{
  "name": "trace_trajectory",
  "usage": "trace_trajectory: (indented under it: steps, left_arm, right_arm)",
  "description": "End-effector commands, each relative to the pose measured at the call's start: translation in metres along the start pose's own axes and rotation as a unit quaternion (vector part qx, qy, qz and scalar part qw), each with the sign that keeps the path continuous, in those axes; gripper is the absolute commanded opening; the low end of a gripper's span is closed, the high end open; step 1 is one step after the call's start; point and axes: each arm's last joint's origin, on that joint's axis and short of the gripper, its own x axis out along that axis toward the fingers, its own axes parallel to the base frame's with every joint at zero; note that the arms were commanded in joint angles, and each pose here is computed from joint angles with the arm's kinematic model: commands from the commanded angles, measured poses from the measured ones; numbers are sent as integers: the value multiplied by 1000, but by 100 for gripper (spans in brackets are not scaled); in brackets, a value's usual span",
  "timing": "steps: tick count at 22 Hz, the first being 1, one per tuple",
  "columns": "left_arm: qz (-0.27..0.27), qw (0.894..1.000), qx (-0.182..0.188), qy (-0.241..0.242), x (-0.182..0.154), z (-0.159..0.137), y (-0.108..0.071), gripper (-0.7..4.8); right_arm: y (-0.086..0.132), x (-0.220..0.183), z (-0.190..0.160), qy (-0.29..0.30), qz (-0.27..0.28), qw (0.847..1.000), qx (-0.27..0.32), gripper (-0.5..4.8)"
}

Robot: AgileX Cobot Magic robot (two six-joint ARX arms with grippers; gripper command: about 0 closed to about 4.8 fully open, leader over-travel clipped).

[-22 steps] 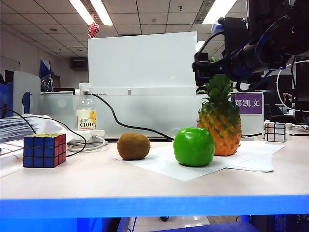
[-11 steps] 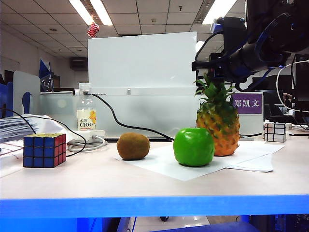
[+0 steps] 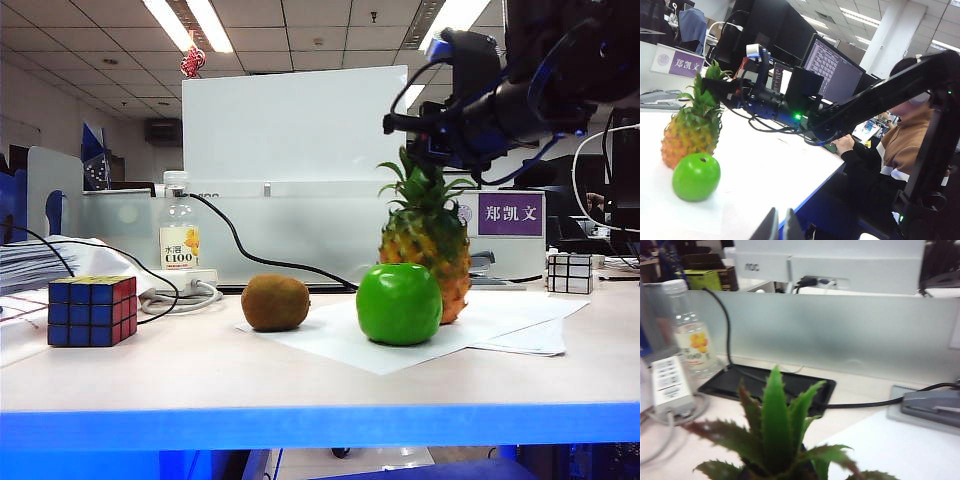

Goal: Arrange all the fruits from large to small from left to right in a row.

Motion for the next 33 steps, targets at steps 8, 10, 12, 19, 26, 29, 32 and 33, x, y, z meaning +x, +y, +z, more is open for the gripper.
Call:
trace_trajectory:
  steps: [8, 10, 12, 19, 26, 29, 32, 33]
  left_arm:
    - [3, 1000, 10, -7, 0, 2, -1, 31]
    - [5, 1000, 10, -9, 0, 2, -1, 31]
    - [11, 1000, 10, -13, 0, 2, 0, 31]
    - [6, 999, 23, -24, 0, 5, -3, 31]
    - [5, 999, 23, -25, 0, 5, -3, 31]
    - [5, 999, 23, -25, 0, 5, -3, 31]
    - [5, 999, 23, -25, 0, 5, -3, 31]
    - [5, 999, 23, -25, 0, 5, -3, 31]
  right_arm:
    - [7, -19, 48, -81, 52, 995, 29, -5]
    - [19, -24, 55, -89, 83, 992, 40, -5]
    - [35, -28, 58, -93, 112, 988, 41, -5]
    - [109, -32, 64, -31, 218, 976, -5, -5]
    - [142, -38, 42, 30, 263, 964, -33, -5]
    - [150, -36, 32, 39, 257, 964, -51, -5]
    - [152, -32, 23, 42, 252, 964, -67, -5]
    - [153, -30, 21, 40, 252, 964, -70, -5]
